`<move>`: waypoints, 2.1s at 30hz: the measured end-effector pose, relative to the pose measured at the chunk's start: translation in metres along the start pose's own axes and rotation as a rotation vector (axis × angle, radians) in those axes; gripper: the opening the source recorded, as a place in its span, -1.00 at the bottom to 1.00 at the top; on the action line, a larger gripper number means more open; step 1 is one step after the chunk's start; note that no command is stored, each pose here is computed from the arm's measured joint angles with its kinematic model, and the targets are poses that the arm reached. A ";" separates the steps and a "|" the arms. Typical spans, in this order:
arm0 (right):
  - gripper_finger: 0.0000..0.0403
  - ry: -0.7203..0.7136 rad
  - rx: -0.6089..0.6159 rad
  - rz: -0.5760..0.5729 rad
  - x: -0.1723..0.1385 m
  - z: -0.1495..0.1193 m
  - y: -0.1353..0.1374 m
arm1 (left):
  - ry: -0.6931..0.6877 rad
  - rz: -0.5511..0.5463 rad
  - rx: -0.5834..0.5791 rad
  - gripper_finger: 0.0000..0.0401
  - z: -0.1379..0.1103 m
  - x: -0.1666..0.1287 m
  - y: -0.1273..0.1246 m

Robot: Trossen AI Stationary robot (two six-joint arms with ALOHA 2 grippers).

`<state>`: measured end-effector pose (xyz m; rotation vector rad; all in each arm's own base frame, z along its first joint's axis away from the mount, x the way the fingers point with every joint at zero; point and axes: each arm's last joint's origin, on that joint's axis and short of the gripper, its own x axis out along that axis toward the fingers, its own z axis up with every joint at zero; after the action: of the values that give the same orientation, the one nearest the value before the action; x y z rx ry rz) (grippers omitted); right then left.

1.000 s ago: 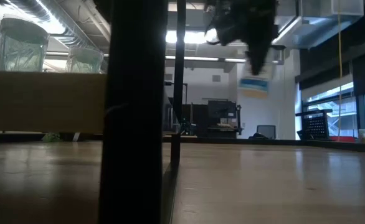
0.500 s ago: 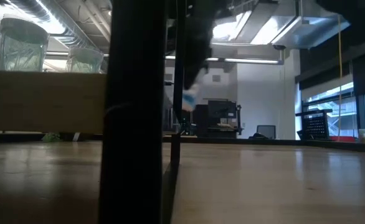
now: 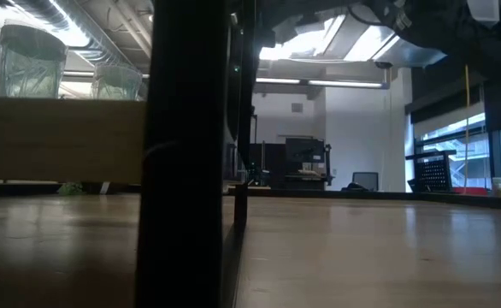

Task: Pick and place medicine bottles onto shelf by color
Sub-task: Put the big white pill bottle on the shelf aligned with the other big white pill bottles

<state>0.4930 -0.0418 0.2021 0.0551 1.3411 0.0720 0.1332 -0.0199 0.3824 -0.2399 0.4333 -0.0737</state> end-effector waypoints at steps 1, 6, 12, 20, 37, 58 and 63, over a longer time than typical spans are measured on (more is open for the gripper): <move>-0.16 0.010 0.001 0.003 0.003 -0.001 0.000 | 0.001 0.000 0.001 -0.22 0.000 0.000 0.000; -0.13 0.017 0.029 0.003 0.004 -0.001 0.000 | 0.027 0.008 0.002 -0.22 -0.003 0.000 0.001; 0.00 0.004 0.017 0.003 0.003 0.000 -0.003 | 0.055 0.016 0.003 -0.22 -0.005 0.000 0.002; 0.07 -0.002 0.025 0.000 0.003 0.001 -0.003 | 0.068 0.020 0.003 -0.22 -0.007 0.000 0.002; 0.08 -0.170 0.052 -0.018 -0.092 -0.004 0.007 | 0.141 0.041 0.005 -0.22 -0.014 -0.001 0.004; 0.08 -0.505 -0.069 -0.047 -0.276 -0.087 0.055 | 0.261 0.260 0.072 -0.22 -0.013 0.052 0.014; 0.08 -0.556 -0.112 -0.074 -0.298 -0.107 0.057 | 0.254 0.307 -0.024 -0.22 -0.009 0.072 0.022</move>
<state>0.3201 -0.0099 0.4714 -0.0659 0.7812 0.0634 0.1952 -0.0091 0.3397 -0.1856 0.7193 0.2042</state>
